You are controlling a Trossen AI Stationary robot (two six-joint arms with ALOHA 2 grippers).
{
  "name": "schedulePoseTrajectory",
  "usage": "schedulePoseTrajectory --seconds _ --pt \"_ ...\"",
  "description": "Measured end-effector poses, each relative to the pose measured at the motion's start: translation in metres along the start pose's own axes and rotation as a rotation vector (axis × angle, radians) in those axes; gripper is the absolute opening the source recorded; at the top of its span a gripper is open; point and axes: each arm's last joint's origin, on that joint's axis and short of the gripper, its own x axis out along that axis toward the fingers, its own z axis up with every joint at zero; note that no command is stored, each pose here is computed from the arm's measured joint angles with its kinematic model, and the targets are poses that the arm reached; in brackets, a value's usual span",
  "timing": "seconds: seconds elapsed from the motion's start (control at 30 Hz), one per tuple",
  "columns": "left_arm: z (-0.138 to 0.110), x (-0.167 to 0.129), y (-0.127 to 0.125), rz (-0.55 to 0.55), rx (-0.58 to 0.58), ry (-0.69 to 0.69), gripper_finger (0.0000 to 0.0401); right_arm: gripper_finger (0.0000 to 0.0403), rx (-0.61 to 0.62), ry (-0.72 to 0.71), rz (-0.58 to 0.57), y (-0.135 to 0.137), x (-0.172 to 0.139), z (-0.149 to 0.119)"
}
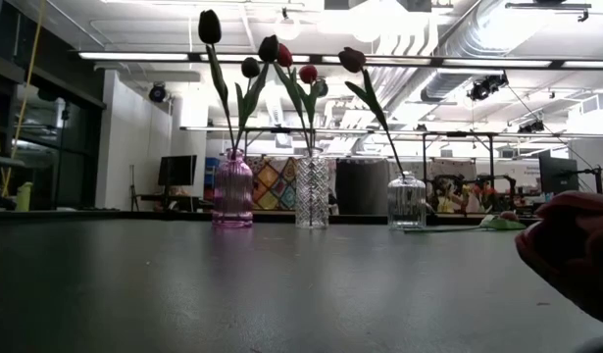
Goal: Sort flowers into vase by color
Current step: Put the red tulip into the left transparent flower vase
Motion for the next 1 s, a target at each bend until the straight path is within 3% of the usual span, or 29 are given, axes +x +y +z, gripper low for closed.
schedulePoseTrajectory --seconds 0.2,0.37,0.53,0.83,1.0 --pt "-0.001 0.0 0.0 -0.003 -0.002 0.01 0.0196 0.0298 0.038 -0.127 -0.003 -0.01 0.018 -0.02" --pt "-0.005 0.002 0.003 0.021 0.001 0.043 0.0196 0.0291 0.051 -0.23 -0.005 -0.012 0.02 -0.017" --pt "-0.011 0.002 0.011 0.089 0.027 0.082 0.0196 0.0284 0.058 -0.236 -0.002 -0.011 0.021 -0.019" --pt "-0.018 0.007 0.024 0.099 0.021 0.102 0.0196 0.0279 0.068 -0.255 -0.057 -0.012 0.021 -0.018" --pt "-0.022 0.009 0.035 0.112 0.02 0.114 0.0196 0.0237 0.08 -0.233 -0.07 -0.012 0.021 -0.02"
